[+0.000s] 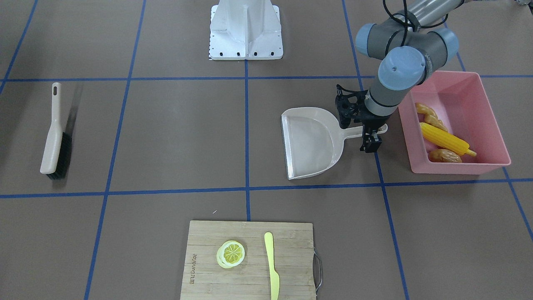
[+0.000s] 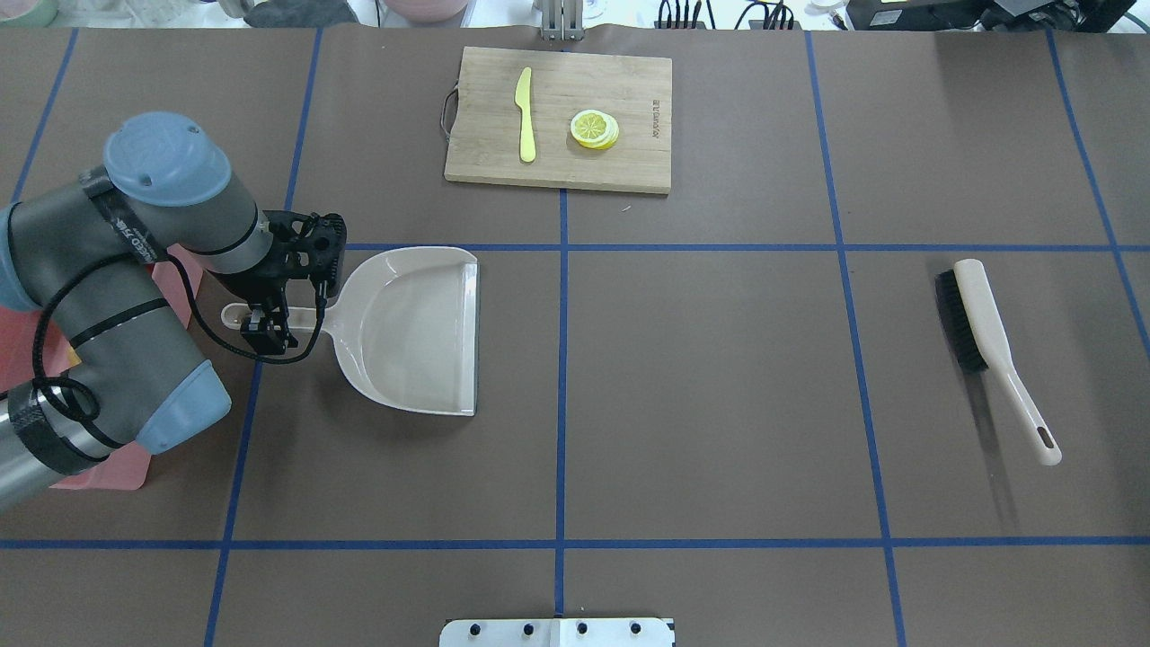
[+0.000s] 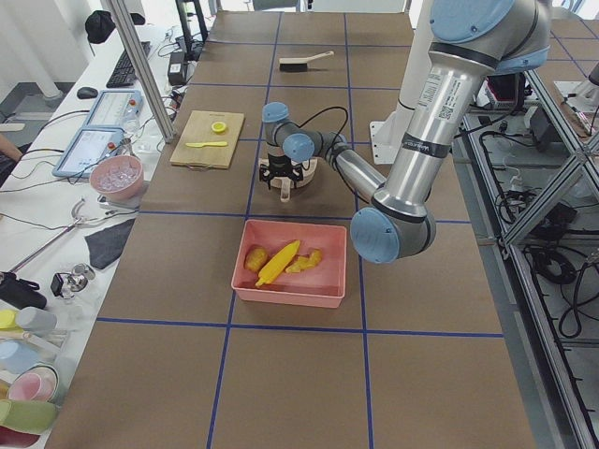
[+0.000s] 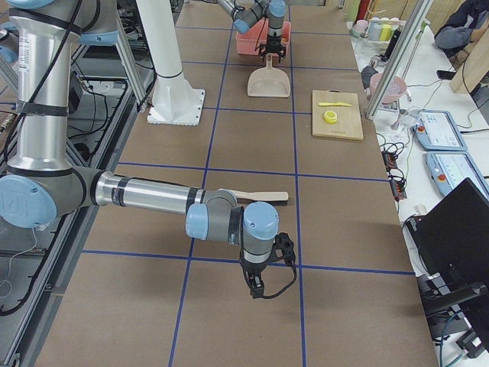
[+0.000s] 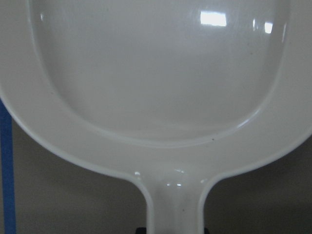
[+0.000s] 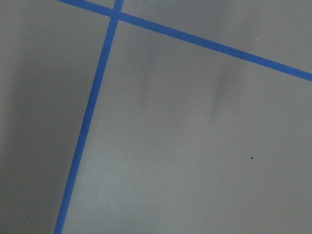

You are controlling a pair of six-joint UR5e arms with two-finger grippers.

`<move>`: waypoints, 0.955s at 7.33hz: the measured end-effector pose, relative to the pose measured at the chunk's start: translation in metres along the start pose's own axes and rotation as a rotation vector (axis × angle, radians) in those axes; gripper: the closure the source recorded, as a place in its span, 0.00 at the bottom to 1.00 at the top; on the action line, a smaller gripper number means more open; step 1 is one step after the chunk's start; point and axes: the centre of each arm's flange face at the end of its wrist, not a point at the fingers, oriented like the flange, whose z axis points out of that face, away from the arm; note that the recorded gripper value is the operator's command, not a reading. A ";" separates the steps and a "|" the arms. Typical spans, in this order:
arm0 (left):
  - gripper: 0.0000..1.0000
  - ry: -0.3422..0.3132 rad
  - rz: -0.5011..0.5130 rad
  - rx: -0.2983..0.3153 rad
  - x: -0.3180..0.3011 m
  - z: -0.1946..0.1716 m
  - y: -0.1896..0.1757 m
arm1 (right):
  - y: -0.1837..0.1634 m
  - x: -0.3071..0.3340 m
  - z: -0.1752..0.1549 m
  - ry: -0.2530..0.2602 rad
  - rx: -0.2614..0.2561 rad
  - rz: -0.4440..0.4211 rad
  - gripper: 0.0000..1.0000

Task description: Sweep and dump trash into bin

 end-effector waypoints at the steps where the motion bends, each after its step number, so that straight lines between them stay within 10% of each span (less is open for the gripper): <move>1: 0.02 -0.008 -0.011 -0.001 -0.005 -0.010 0.005 | 0.000 0.001 0.001 0.000 -0.002 0.002 0.00; 7: 0.02 -0.079 -0.347 0.022 -0.069 -0.152 0.116 | 0.003 0.004 0.006 -0.003 -0.012 0.010 0.00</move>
